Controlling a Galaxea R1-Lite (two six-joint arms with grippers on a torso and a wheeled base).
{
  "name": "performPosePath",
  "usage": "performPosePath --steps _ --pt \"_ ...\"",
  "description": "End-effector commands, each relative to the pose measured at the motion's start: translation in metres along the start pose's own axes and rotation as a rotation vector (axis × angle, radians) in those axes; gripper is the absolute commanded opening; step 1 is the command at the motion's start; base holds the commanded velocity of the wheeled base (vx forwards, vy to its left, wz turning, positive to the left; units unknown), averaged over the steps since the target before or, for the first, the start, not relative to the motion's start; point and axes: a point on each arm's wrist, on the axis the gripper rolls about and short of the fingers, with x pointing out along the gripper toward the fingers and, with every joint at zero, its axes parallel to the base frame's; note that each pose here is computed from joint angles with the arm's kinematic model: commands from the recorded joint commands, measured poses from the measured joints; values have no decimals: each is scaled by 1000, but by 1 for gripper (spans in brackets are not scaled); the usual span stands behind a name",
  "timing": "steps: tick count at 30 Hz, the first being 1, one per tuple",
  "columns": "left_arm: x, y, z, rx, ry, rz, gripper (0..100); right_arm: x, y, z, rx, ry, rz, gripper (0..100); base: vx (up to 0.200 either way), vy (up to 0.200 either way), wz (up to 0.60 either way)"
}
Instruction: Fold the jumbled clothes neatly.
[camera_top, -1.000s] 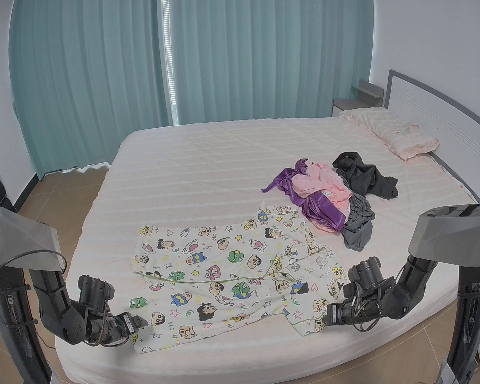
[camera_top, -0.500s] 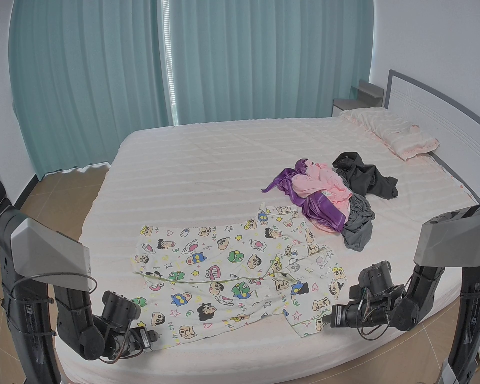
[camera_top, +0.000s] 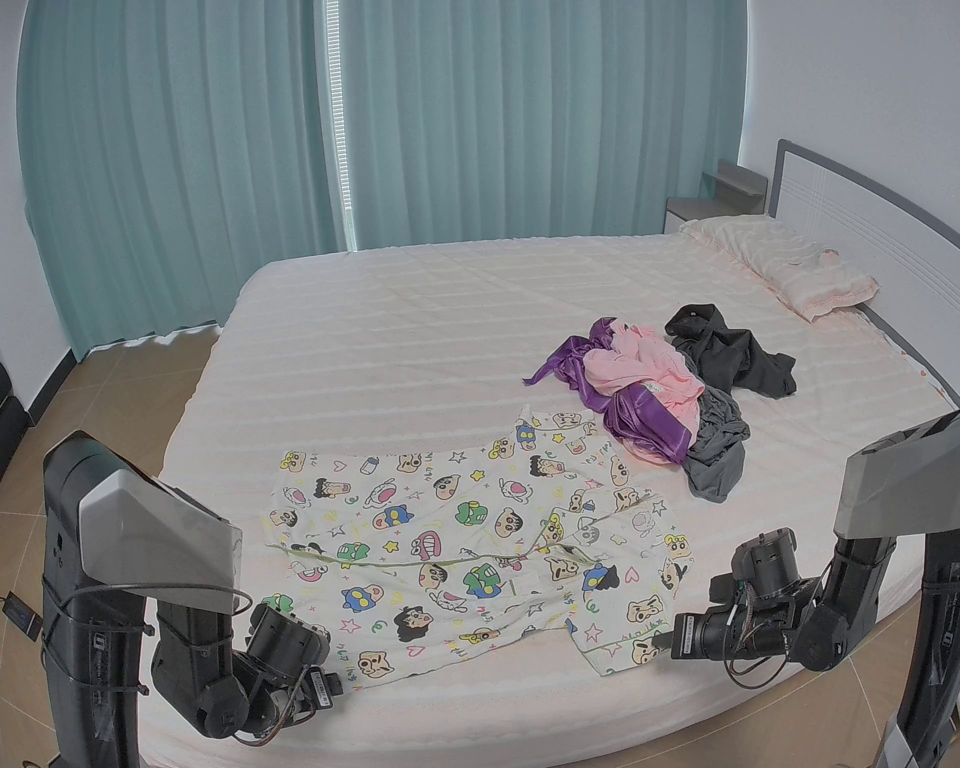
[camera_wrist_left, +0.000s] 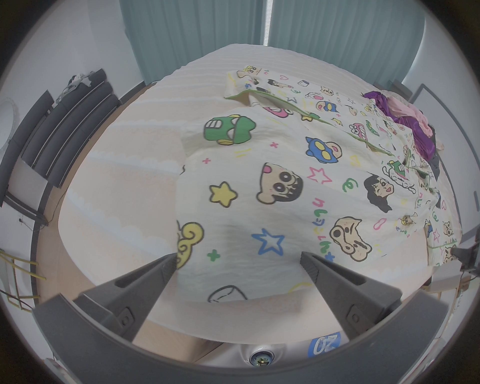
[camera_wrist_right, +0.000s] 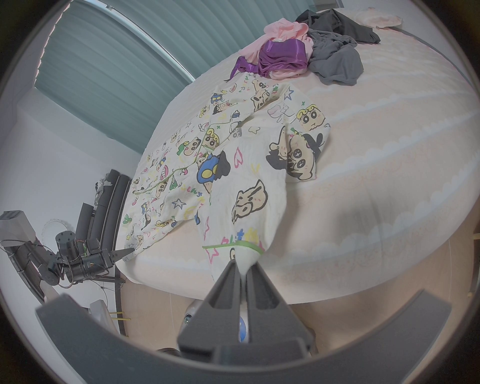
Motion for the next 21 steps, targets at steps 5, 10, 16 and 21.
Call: performPosePath --steps 5,10,16,21 --pt "2 -1 -4 9 9 3 0 -1 0 -1 1 2 -1 0 0 0 0" --pt "2 -2 -3 -30 -1 13 0 -2 -1 -3 2 5 -4 0 0 0 0" --pt "-1 5 -2 -45 -1 35 0 -7 -2 -7 -3 -13 4 0 0 0 0" --pt "-13 17 8 -89 -25 40 0 -12 -3 -10 -9 -32 12 0 0 0 0"
